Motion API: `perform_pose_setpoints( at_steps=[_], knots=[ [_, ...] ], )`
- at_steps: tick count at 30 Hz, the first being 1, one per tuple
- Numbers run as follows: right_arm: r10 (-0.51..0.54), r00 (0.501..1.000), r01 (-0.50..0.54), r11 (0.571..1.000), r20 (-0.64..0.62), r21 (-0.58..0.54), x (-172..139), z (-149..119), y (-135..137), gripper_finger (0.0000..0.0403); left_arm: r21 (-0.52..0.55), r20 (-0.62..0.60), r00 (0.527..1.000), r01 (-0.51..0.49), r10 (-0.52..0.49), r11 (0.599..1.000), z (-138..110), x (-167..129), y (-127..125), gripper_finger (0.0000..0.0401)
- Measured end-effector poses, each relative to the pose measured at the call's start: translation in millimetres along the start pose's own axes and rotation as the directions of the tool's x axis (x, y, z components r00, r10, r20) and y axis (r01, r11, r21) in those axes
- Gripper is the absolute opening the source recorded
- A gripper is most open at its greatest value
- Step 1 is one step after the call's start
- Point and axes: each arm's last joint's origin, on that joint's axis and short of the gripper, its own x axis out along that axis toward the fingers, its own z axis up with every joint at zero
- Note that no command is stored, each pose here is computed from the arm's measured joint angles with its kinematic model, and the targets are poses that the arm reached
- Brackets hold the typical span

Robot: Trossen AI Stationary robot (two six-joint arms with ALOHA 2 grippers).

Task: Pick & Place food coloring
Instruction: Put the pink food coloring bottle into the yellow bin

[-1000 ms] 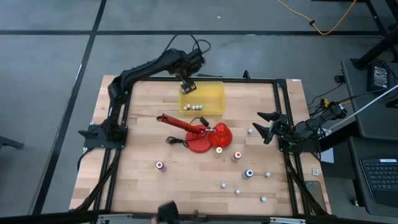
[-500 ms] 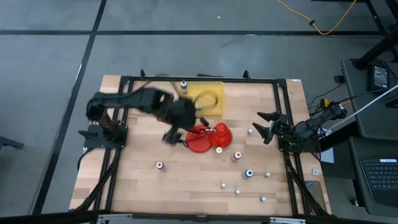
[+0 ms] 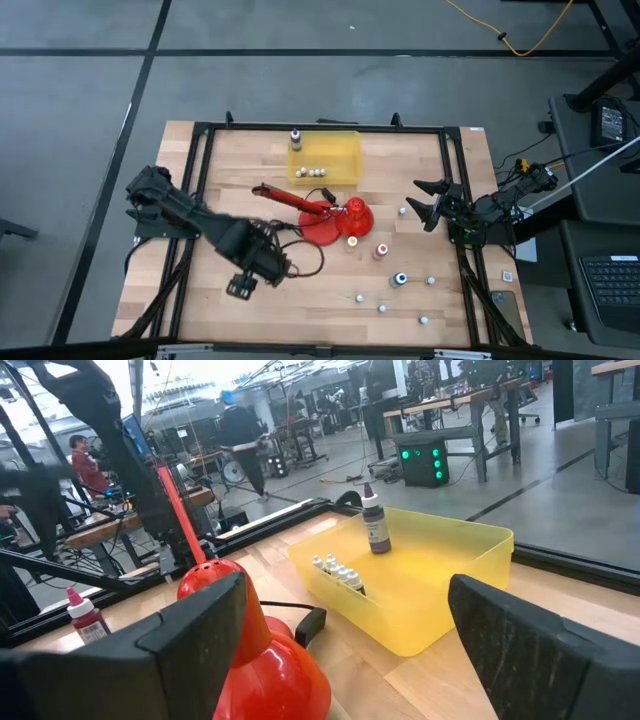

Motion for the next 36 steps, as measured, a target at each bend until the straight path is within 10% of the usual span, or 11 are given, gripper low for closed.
perform_pose_setpoints(
  at_steps=[16,28,36],
  knots=[
    [0.0,1.0,0.0,1.0,0.0,0.0,0.0,0.1,0.0,0.0347,-0.455,-0.027,0.995,-0.102,0.101,0.885,-9.2,70.4,1.6,0.0327],
    [0.0,1.0,0.0,1.0,0.0,0.0,0.0,0.0,0.0,0.0347,-0.529,-0.079,0.989,-0.146,0.122,0.836,-20.3,97.2,3.6,0.0323],
    [0.0,1.0,0.0,1.0,0.0,0.0,0.0,0.1,0.0,0.0347,-0.532,-0.074,0.993,-0.113,0.088,0.839,-20.7,103.0,2.7,0.0244]
  ],
)
